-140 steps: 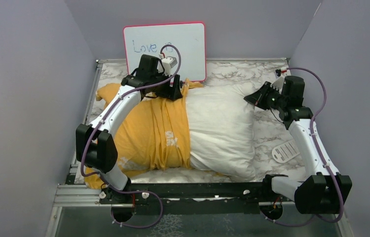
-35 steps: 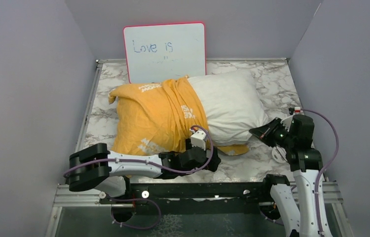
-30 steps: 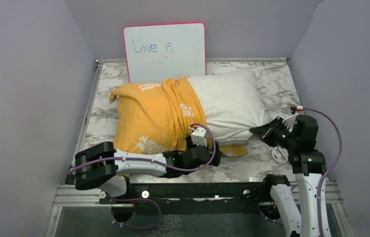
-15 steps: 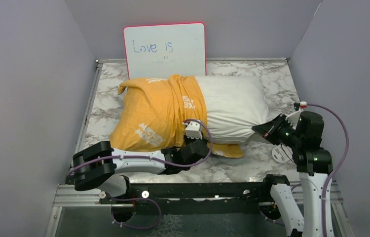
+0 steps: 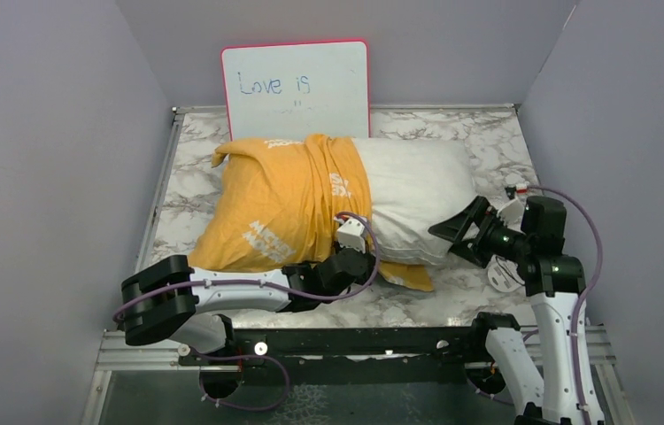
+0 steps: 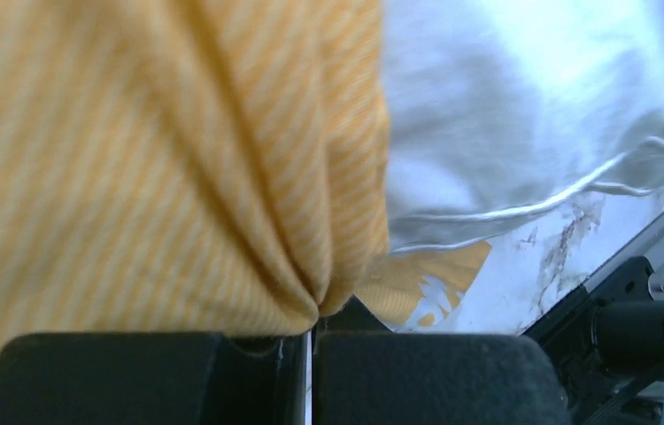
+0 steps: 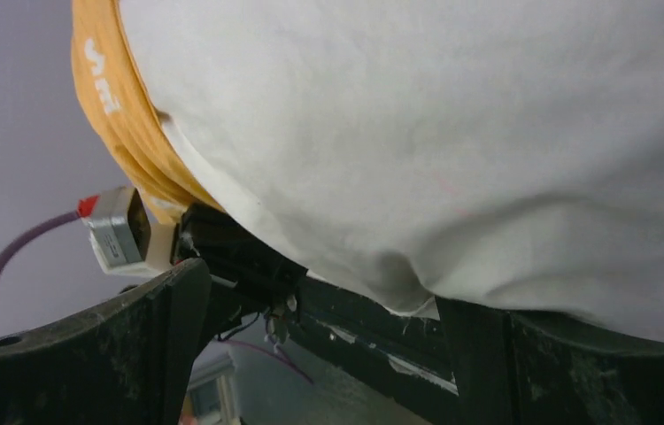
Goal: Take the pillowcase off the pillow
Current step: Remove the pillow from the pillowcase.
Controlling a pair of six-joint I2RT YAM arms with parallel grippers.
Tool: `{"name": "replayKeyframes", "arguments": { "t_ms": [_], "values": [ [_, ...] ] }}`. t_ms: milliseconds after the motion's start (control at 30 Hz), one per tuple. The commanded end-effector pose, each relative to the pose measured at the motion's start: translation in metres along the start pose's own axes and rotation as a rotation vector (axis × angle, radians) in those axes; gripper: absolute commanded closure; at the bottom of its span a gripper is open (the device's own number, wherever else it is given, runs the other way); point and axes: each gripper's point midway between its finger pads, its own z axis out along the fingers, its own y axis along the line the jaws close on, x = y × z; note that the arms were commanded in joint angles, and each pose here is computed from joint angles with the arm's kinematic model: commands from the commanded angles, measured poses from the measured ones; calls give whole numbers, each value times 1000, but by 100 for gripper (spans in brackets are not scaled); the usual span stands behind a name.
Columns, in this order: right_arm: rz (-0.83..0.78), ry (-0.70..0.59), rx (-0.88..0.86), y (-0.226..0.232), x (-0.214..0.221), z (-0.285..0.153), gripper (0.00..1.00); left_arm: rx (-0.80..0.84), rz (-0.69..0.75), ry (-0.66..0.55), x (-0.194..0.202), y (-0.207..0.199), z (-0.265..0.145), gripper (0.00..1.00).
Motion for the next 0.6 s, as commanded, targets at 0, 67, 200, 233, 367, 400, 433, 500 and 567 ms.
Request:
{"name": "replayKeyframes", "arguments": {
  "t_ms": [0,67,200,233,367,400,433,500,567],
  "values": [
    [121,241,-215,9,56,4,0,185,20,-4,-20,-52,0,100],
    [129,225,-222,5,62,3,0,218,47,15,-17,-62,2,100],
    [98,129,-17,-19,52,-1,0,244,57,31,-11,-75,3,100],
    [104,102,55,-27,47,-4,0,248,56,29,-11,-77,4,100],
    [116,-39,220,-35,26,-29,1,263,71,34,-10,-85,8,100],
    [111,-100,250,-34,18,-38,1,263,70,33,-11,-85,8,100],
    [112,-173,270,-31,10,-50,1,262,66,28,-12,-86,8,100],
    [93,-287,237,-17,0,-71,1,256,64,15,-16,-85,8,100],
    [59,-299,150,3,3,-79,9,251,64,-3,-23,-87,8,100]
  ]
}}
